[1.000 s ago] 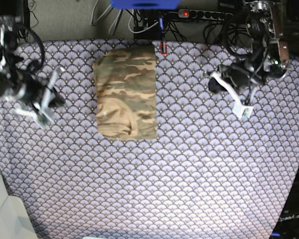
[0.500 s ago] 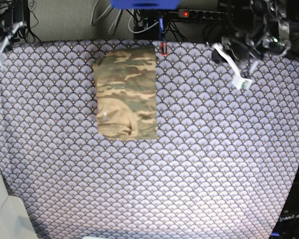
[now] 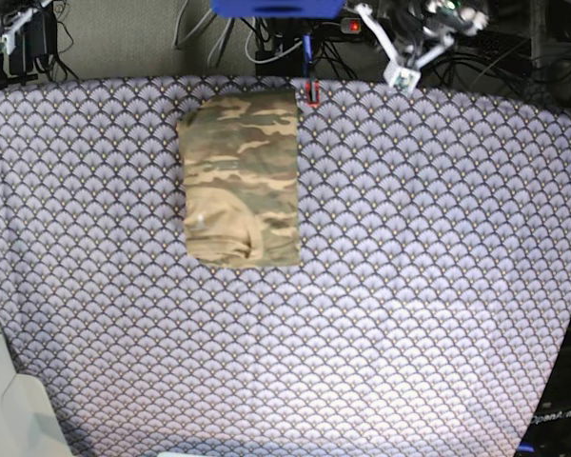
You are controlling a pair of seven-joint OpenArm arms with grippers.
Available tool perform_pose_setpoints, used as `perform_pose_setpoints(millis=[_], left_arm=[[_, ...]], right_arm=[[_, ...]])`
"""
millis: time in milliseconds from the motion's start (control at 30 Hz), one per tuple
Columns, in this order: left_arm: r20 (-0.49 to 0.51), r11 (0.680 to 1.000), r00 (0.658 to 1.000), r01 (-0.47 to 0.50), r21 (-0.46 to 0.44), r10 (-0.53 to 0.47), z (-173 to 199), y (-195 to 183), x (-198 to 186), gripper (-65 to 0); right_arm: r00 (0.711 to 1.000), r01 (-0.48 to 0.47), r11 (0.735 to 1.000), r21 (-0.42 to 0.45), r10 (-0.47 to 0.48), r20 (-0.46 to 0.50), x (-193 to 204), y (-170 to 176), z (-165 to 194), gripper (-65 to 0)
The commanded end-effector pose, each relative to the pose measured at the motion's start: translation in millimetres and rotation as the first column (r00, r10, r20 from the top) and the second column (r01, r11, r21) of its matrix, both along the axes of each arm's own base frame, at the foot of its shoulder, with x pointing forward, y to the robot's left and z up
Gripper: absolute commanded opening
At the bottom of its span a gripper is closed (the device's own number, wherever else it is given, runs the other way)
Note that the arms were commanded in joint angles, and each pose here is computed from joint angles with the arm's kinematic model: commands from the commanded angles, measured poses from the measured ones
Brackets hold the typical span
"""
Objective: Fold the T-shirt properly
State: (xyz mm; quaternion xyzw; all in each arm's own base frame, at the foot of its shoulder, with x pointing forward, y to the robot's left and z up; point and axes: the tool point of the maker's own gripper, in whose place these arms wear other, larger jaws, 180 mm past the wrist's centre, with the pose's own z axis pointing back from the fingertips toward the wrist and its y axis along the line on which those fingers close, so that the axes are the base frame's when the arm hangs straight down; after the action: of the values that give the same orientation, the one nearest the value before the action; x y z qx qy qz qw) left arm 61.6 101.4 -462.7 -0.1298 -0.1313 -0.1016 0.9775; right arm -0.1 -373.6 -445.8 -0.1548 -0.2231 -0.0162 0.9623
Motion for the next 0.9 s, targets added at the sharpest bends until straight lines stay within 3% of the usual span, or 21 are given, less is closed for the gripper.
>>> perform_pose_setpoints(millis=[0, 200, 467, 700, 867], left_arm=[[-0.007, 1.0, 1.0, -0.001, -0.011, 0.0, -4, -3, -9, -65.0], [-0.015, 0.995, 0.996, -0.093, -0.021, 0.093, -47, -6, -46, -65.0], [0.026, 0.981, 0.981, -0.194, -0.032, 0.194, -89, 3, -96, -65.0], [0.009, 0.977, 0.977, -0.212, -0.022, 0.213, -126, 1, -112, -65.0], [-0.02, 0.971, 0.972, -0.235, 0.039, 0.236, -161, 19, -107, -65.0]], right_arm=[[1.0, 0.004, 1.0, -0.012, -0.004, 0.003, -7, -7, 2, -65.0], [0.999, 0.043, 0.996, 0.079, -0.045, 0.018, -28, 3, -39, -65.0], [0.995, 0.096, 0.971, 0.218, -0.101, 0.013, -57, 28, -91, -65.0], [0.991, 0.134, 0.924, 0.358, -0.126, -0.047, -62, 60, -133, -65.0], [0.988, 0.152, 0.874, 0.462, -0.143, -0.055, -56, 96, -152, -65.0]])
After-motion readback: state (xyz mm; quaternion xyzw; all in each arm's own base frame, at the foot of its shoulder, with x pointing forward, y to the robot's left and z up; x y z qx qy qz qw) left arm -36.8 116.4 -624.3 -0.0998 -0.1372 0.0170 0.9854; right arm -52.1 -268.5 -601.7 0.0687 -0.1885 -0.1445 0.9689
